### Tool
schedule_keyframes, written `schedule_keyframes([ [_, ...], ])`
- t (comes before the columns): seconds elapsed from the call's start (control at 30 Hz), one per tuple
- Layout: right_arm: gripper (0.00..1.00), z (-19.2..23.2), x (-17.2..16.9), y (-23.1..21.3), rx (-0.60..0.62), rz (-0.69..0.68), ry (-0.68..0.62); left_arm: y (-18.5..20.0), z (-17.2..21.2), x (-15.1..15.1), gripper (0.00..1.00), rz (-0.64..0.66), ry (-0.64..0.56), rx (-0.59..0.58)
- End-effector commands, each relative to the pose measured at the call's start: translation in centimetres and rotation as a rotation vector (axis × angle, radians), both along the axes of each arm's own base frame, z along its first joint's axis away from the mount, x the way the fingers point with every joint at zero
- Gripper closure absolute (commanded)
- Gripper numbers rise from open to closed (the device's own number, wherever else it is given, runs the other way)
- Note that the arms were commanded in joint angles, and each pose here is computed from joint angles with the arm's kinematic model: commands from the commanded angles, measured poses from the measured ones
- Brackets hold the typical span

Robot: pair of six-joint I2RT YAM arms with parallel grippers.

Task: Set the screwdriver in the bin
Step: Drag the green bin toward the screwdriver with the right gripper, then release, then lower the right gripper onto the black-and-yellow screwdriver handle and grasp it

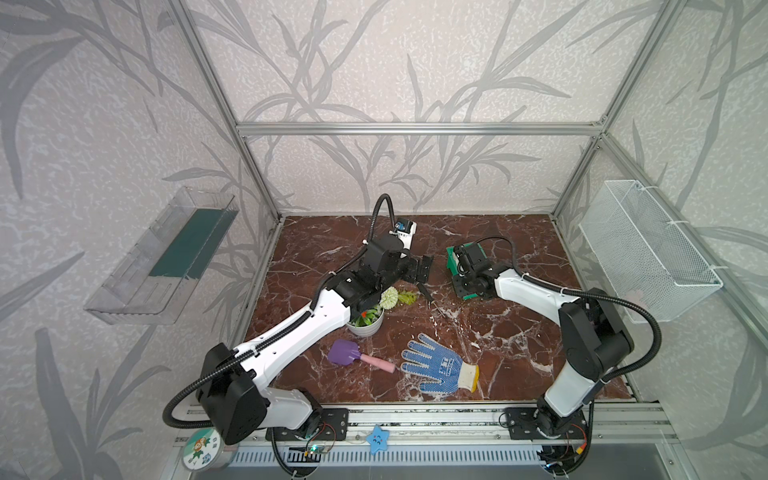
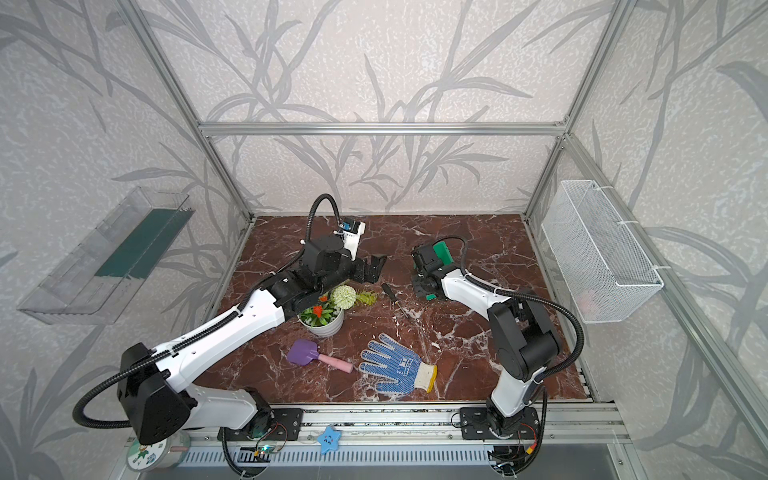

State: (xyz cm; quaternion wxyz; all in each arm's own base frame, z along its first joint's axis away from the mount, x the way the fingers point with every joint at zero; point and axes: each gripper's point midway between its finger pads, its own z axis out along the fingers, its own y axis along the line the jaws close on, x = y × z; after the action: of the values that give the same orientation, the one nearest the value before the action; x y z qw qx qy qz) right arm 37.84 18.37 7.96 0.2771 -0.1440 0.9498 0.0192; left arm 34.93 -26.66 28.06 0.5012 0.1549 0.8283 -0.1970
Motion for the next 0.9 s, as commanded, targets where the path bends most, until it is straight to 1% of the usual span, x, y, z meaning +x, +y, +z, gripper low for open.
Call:
schedule_keyframes([
  [0.0,0.73,3.1,-0.9,0.9,0.016,0.044,-0.053,1.3,-0.5,-0.2,0.01,0.041,0.05,-0.022],
  [0.13,0.63,5.6,-1.6,3.1,0.077,0.105,-0.104,3.0,-0.4,0.1,0.01,0.08,0.089,-0.088],
  [0.23,0.58,6.0,-2.3,5.5,0.143,0.173,-0.107,4.6,0.2,0.3,0.01,0.109,0.099,-0.15],
  [0.3,0.55,5.2,-2.6,6.9,0.169,0.212,-0.083,5.5,0.6,0.3,0.01,0.12,0.107,-0.199],
  [0.4,0.52,3.3,-2.9,8.7,0.16,0.247,-0.033,6.8,1.0,0.4,0.01,0.134,0.121,-0.269],
  [0.43,0.51,3.0,-2.9,9.2,0.162,0.256,-0.019,7.2,1.0,0.4,0.01,0.141,0.124,-0.277],
  [0.47,0.49,1.5,-2.9,9.7,0.149,0.26,0.018,7.5,1.1,0.3,0.01,0.144,0.124,-0.278],
  [0.57,0.47,-0.9,-3.1,11.1,0.137,0.28,0.081,8.2,0.9,0.2,0.01,0.157,0.133,-0.281],
  [0.63,0.43,-2.4,-3.0,11.5,0.118,0.284,0.116,8.5,0.9,0.1,0.01,0.157,0.141,-0.297],
  [0.87,0.44,-5.1,-1.8,11.0,0.041,0.257,0.124,8.6,0.8,-0.1,0.01,0.147,0.143,-0.324],
])
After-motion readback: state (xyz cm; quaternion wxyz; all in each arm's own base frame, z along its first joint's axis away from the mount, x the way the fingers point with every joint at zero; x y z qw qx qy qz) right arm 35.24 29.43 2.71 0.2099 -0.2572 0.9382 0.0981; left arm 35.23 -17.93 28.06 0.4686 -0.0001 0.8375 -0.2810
